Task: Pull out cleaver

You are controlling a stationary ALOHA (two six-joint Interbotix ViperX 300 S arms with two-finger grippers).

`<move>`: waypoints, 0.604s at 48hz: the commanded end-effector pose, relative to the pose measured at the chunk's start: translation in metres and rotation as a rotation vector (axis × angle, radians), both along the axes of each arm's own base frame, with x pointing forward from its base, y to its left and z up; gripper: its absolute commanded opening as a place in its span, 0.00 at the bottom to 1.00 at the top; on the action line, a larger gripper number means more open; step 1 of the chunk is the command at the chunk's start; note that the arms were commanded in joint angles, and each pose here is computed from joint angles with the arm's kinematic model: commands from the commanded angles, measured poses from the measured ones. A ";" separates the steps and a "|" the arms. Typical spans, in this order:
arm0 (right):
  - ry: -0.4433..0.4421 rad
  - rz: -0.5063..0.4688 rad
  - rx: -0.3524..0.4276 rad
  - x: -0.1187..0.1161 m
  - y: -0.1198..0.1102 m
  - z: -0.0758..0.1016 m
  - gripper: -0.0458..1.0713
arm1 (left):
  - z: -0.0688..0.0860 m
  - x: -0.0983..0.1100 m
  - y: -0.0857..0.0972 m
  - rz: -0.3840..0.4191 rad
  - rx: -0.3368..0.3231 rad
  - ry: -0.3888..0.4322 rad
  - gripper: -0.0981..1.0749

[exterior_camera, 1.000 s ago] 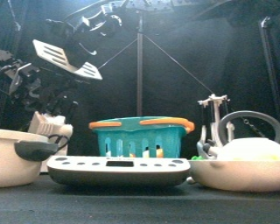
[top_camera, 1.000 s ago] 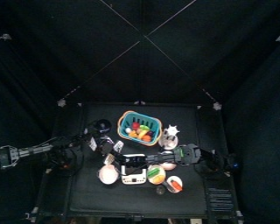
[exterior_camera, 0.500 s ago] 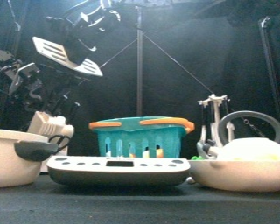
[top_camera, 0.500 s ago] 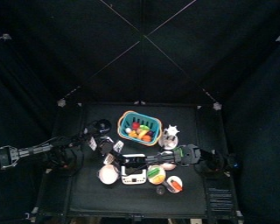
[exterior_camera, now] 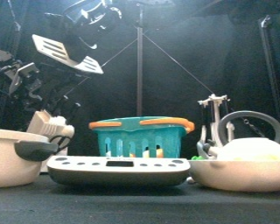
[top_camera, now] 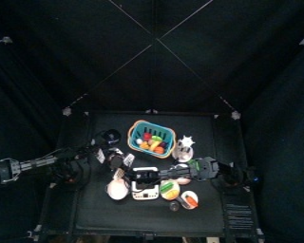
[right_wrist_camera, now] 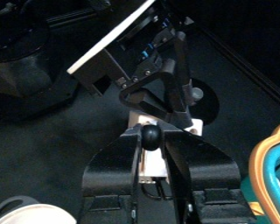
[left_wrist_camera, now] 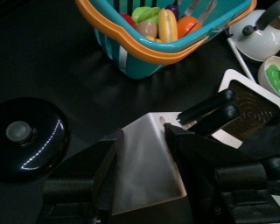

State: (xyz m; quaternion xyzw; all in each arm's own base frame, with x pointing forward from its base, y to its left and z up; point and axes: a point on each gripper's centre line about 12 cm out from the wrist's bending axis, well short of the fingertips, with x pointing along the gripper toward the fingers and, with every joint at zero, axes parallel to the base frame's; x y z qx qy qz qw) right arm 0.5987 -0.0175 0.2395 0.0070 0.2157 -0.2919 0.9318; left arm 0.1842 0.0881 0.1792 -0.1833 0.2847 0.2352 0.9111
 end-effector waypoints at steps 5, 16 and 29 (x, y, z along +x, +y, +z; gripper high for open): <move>-0.098 0.027 0.006 -0.012 -0.002 0.054 0.53 | 0.002 0.002 0.001 -0.005 0.004 0.002 0.78; -0.087 0.039 0.013 -0.024 -0.003 0.056 0.53 | 0.002 0.001 0.001 -0.004 0.004 0.002 0.78; -0.098 0.082 0.023 -0.037 0.000 0.063 0.53 | 0.002 0.001 0.000 -0.006 0.004 0.002 0.78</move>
